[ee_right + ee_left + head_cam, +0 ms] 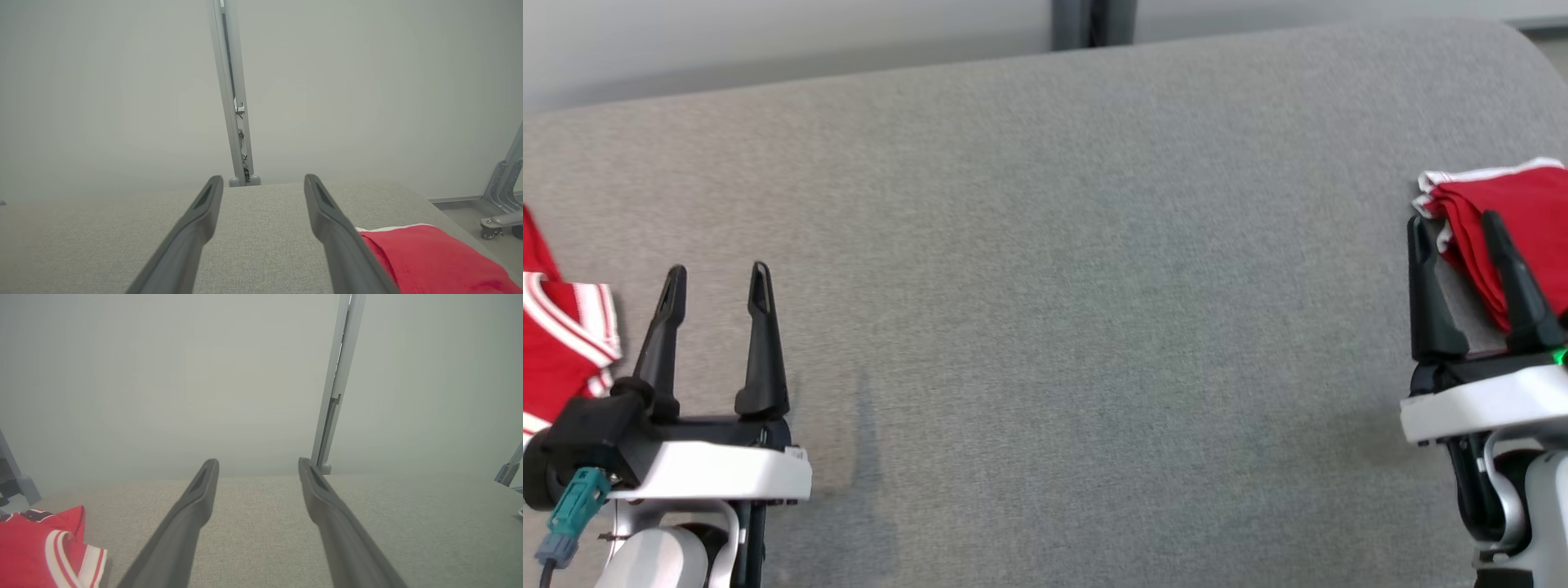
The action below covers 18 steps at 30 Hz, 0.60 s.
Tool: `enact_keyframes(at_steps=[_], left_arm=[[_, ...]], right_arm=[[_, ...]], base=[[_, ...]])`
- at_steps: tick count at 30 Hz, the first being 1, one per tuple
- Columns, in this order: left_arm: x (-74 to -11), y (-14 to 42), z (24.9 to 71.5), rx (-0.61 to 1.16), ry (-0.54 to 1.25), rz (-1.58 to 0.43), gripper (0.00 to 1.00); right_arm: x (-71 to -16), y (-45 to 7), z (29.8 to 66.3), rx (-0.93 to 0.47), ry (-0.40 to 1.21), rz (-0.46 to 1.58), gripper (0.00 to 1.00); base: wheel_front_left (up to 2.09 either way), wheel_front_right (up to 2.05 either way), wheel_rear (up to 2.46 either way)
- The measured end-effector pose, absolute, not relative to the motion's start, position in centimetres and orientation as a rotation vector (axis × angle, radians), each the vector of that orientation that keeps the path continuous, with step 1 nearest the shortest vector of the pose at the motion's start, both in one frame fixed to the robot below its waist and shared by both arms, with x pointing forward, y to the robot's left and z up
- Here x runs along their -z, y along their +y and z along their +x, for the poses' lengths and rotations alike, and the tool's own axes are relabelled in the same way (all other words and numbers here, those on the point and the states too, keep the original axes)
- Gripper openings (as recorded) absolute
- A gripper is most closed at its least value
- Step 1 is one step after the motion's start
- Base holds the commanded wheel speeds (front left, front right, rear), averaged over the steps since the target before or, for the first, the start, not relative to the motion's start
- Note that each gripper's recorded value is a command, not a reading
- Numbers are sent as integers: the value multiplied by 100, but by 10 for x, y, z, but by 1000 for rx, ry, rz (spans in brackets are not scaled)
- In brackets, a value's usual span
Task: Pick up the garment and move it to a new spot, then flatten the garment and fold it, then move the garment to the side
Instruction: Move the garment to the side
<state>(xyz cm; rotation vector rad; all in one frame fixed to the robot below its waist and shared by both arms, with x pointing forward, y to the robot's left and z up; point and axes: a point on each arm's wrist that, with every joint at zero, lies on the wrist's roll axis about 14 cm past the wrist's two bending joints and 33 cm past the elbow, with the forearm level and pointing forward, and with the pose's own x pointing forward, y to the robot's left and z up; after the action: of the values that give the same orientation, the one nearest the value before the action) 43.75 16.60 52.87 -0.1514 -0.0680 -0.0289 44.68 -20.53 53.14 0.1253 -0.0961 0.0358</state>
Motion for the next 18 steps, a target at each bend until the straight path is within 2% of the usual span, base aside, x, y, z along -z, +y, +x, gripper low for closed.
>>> enact_keyframes(at_steps=[9, 18], left_arm=[[-530, 183, 402, 7, -54, -137, 100], [-526, 188, 374, 1, -13, -120, 100]], right_arm=[[-539, -180, 420, -99, -75, 135, 100], [-540, -185, 388, -85, -43, 120, 100]], base=[[0, 0, 0], [0, 0, 0]])
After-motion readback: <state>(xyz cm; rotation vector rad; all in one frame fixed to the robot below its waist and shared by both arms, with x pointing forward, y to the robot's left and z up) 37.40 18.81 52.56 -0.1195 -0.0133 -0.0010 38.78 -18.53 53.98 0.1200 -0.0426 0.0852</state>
